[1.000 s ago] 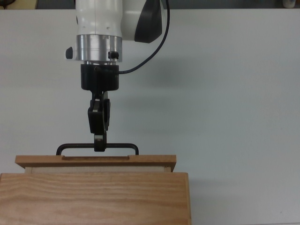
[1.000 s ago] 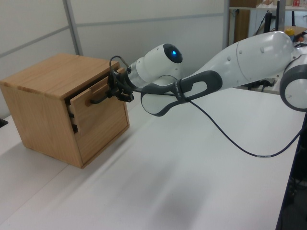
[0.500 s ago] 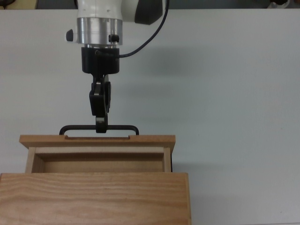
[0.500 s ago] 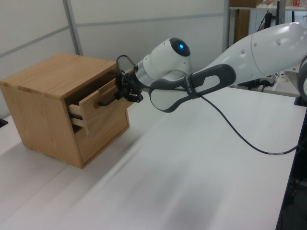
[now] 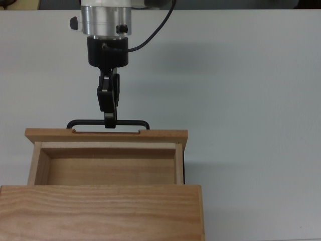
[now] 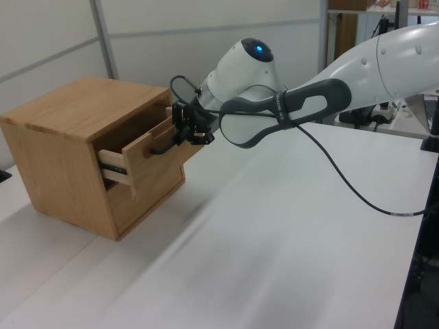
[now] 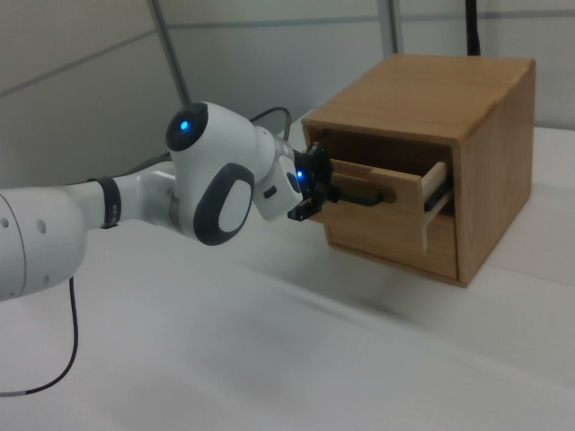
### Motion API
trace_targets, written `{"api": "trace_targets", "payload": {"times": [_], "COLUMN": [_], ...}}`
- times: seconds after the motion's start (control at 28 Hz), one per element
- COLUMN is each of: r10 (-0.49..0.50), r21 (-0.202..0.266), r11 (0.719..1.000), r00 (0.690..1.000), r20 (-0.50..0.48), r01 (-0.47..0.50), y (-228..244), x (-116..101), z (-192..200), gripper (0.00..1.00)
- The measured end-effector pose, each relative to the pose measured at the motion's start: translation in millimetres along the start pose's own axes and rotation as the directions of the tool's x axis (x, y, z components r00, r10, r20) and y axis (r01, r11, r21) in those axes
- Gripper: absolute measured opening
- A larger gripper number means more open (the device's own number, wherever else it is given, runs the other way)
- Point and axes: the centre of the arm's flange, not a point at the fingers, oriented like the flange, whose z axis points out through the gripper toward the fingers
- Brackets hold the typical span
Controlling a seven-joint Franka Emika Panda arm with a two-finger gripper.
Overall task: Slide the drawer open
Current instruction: 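Pull the handle straight out, sliding the upper drawer out of the cabinet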
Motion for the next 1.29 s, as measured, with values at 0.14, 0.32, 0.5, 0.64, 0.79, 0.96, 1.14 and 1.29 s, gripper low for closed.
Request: {"api": "trace_targets", "payload": {"times": [0.14, 0.32, 0.5, 0.64, 0.79, 0.96, 1.14, 1.29], "r10": [-0.001, -0.003, -0.003, -0.001, 0.000, 0.000, 0.002, 0.005], "r21": [-0.028, -0.063, -0.090, -0.087, -0.085, -0.096, -0.106, -0.103], "r11": [1.000, 0.998, 0.996, 0.996, 0.996, 0.995, 0.994, 0.995], "r00": [1.000, 1.000, 1.000, 1.000, 1.000, 1.000, 1.000, 1.000], "r20": [0.001, 0.003, 0.003, 0.002, 0.002, 0.003, 0.003, 0.002], "r01": [0.001, 0.003, 0.003, 0.001, 0.000, 0.000, -0.002, -0.004], "y": [-1.4, -5.9, -7.2, -8.2, -9.0, -5.9, -2.4, -5.5], "x": [-0.7, -3.3, -3.7, -3.7, -3.6, -3.6, -2.8, -1.8], "z": [-8.7, -28.2, -39.4, -40.5, -40.9, -34.4, -21.9, -16.6], "gripper": [0.16, 0.16, 0.16, 0.16, 0.12, 0.25, 0.48, 0.61]}}
